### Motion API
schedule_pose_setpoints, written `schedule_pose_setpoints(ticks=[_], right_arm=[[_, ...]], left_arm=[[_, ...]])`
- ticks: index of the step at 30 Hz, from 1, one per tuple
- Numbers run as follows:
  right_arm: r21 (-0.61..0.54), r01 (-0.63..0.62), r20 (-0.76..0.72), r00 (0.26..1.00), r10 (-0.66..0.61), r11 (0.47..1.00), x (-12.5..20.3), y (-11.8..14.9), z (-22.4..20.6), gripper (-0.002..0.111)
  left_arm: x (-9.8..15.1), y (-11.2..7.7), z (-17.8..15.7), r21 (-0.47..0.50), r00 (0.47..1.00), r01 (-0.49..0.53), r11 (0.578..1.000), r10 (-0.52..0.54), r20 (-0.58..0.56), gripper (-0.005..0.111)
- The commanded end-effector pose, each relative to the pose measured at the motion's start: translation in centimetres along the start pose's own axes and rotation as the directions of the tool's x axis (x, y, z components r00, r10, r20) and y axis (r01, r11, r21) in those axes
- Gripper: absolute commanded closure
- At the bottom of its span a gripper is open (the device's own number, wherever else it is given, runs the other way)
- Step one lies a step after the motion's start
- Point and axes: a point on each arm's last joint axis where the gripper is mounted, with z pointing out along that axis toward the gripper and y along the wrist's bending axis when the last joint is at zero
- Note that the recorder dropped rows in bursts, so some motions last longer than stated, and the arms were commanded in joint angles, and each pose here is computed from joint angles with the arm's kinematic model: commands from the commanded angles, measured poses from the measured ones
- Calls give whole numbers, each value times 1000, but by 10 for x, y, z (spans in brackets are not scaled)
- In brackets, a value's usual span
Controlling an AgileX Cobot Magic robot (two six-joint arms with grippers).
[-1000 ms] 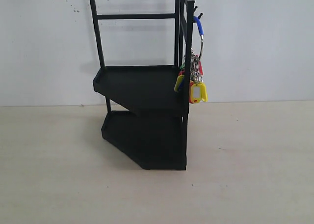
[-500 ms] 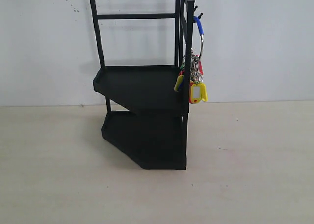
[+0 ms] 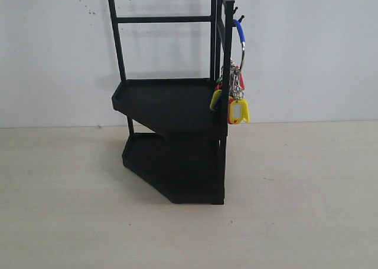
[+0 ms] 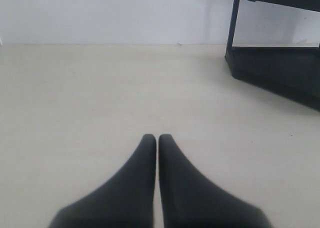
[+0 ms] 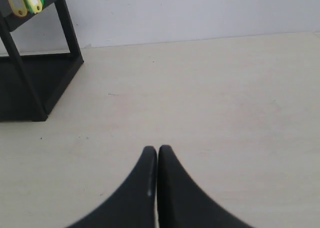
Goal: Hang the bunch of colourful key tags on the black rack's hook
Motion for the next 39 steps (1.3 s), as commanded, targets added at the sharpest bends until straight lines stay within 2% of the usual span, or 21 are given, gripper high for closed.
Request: schedule_pose_setpoints(ticks=[1, 6, 10, 17, 27, 39], right_arm=[[2, 56, 2, 998, -56, 998, 0, 0, 0, 108], [-15, 112, 3, 994, -112, 994, 0, 1, 0, 108], [-34, 91, 1, 996, -91, 995, 0, 2, 0, 108], [-142, 184, 11, 983, -184, 973, 1, 12, -1, 108], [-168, 125, 1, 992, -127, 978, 2, 14, -1, 108], [-174, 158, 2, 987, -160, 972, 2, 15, -2, 108]], left_arm=[[-2, 0, 0, -2, 1000, 18, 1000, -18, 19, 102], [-2, 0, 0, -2, 1000, 18, 1000, -18, 19, 102], [-2, 0, 0, -2, 1000, 18, 1000, -18, 19, 102], [-2, 0, 0, -2, 1000, 18, 1000, -18, 19, 102], [-2, 0, 0, -2, 1000, 18, 1000, -18, 19, 102], [-2, 0, 0, -2, 1000, 18, 1000, -18, 19, 102]])
